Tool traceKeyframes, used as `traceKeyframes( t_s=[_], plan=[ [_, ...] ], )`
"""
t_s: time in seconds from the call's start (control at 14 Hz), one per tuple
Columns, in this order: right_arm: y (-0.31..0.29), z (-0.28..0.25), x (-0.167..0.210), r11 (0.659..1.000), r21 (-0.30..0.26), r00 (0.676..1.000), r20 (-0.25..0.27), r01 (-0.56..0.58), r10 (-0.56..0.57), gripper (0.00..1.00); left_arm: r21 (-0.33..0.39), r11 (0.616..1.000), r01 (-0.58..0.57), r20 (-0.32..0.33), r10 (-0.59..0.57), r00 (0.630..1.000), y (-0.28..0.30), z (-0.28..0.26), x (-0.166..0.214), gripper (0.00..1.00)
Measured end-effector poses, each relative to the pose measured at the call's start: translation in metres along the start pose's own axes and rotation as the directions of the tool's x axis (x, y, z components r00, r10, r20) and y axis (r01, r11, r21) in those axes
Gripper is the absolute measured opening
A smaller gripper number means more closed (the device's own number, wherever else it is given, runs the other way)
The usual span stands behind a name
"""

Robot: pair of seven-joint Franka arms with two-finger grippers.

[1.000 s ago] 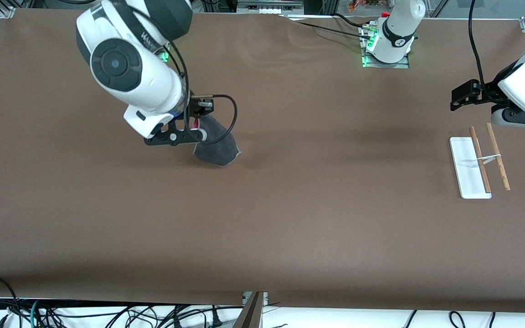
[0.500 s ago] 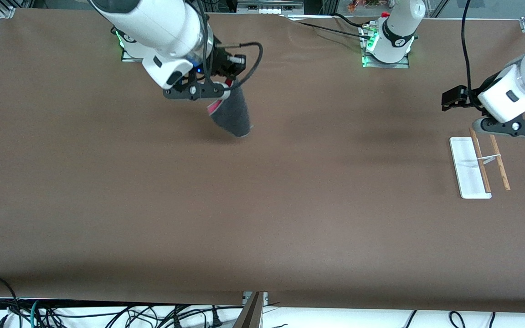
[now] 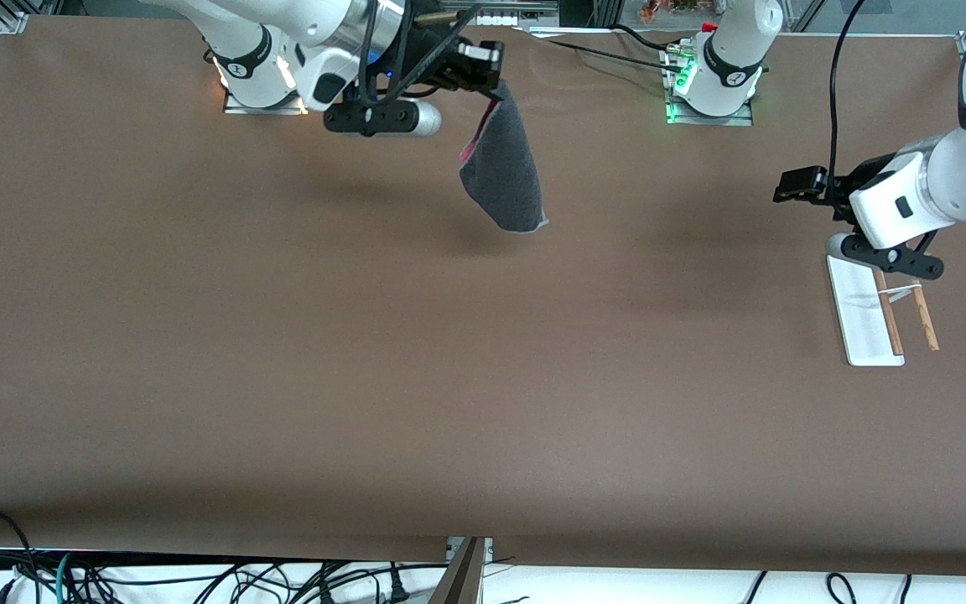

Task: Pass towel and hang on rack
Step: 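Lift the towel with the right gripper while the left gripper approaches, then grasp the hanging towel with the left gripper below the right gripper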

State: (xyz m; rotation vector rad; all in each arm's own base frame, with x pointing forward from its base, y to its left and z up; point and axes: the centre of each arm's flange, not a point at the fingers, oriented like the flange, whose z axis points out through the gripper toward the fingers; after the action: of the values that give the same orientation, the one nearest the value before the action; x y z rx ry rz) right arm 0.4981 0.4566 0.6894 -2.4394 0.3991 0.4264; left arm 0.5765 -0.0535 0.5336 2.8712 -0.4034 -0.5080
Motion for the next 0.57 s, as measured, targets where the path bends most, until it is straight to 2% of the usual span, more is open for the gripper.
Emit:
traceKeyframes(
  t_s=[0.07, 0.21, 0.36, 0.57],
  plan=[
    [-0.009, 0.002, -0.008, 0.999, 0.041, 1.0, -0.003, -0.013, 0.013, 0.01, -0.042, 0.997, -0.062, -0.013, 0.062, 0.998, -0.005, 0.002, 0.004, 1.0],
    [-0.022, 0.004, -0.019, 0.993, 0.115, 0.999, -0.009, -0.035, 0.036, 0.01, -0.189, 0.965, -0.18, -0.06, 0.171, 0.983, -0.021, 0.01, 0.008, 1.0],
    [-0.03, 0.002, -0.022, 0.982, 0.177, 0.998, 0.001, -0.06, 0.061, 0.01, -0.308, 0.9, -0.307, -0.134, 0.278, 0.951, -0.042, 0.03, 0.014, 1.0],
    [-0.035, -0.001, -0.016, 0.965, 0.248, 0.996, 0.015, -0.088, 0.087, 0.01, -0.388, 0.763, -0.517, -0.26, 0.448, 0.856, -0.045, 0.071, 0.026, 1.0]
  ],
)
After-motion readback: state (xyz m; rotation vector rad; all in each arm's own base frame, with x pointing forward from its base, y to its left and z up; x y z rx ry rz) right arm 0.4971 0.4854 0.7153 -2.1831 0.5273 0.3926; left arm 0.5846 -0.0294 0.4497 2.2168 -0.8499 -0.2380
